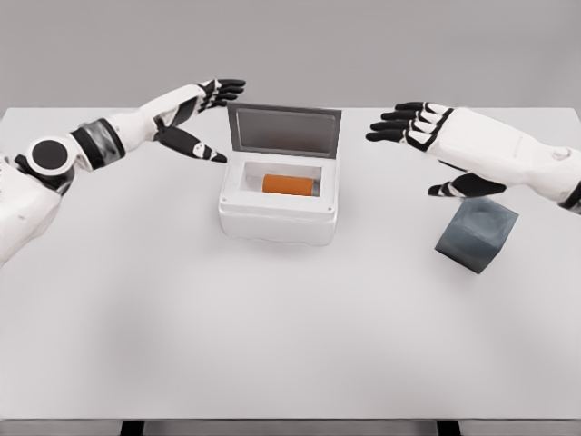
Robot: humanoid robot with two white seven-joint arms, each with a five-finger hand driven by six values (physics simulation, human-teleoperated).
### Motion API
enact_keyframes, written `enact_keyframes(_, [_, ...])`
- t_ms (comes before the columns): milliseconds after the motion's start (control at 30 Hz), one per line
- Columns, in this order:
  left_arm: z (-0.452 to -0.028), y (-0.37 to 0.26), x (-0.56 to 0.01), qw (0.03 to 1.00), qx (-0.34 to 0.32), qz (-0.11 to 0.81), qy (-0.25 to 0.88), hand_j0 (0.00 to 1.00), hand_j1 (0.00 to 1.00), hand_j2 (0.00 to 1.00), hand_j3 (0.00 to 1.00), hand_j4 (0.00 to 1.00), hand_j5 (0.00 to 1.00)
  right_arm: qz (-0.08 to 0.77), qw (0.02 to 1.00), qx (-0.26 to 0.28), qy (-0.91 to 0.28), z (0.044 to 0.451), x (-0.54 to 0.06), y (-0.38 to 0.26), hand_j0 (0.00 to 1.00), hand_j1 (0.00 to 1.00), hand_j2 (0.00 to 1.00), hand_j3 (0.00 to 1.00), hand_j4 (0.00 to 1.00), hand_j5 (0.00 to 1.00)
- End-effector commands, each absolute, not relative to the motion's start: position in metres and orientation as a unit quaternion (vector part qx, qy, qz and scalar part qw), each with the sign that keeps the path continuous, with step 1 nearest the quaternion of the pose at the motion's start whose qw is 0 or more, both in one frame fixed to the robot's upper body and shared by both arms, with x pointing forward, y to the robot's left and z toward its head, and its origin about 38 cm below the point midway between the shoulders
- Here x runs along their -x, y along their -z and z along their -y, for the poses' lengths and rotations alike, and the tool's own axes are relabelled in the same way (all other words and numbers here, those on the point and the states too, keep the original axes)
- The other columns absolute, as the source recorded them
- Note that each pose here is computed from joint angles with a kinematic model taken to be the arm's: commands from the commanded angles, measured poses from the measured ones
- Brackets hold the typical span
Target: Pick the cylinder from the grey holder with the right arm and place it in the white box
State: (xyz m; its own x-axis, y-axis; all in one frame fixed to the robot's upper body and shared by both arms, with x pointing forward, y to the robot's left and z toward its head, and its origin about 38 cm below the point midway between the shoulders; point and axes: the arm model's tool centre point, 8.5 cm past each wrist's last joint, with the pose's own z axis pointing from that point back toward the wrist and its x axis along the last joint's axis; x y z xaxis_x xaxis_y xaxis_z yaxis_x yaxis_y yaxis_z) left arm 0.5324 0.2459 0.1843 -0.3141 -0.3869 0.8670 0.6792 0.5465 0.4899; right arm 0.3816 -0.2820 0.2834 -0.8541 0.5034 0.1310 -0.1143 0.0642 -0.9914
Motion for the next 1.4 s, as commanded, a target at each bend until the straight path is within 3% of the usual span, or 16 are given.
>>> enact_keyframes(0, [-0.241,-0.182,-0.529,0.565,0.116,0.666,0.474,1.00,1.00,1.00,1.00,1.00,1.00,0.715,0.231,0.138,-0.645,0.278,-0.383,-0.287,1.00,1.00,1.00,1.00,1.00,1.00])
enact_keyframes(267, [-0.240,-0.183,-0.525,0.543,0.119,0.675,0.485,1.00,1.00,1.00,1.00,1.00,1.00,0.731,0.283,0.120,-0.609,0.303,-0.368,-0.262,1.00,1.00,1.00,1.00,1.00,1.00])
enact_keyframes(933, [-0.242,-0.188,-0.516,0.502,0.124,0.693,0.503,1.00,1.00,1.00,1.00,1.00,1.00,0.731,0.285,0.119,-0.609,0.303,-0.368,-0.261,1.00,1.00,1.00,1.00,1.00,1.00])
enact_keyframes(1367, [-0.325,-0.262,-0.433,0.431,0.085,0.686,0.580,1.00,1.00,1.00,1.00,1.00,1.00,0.730,0.284,0.118,-0.610,0.302,-0.368,-0.260,1.00,1.00,1.00,1.00,1.00,1.00])
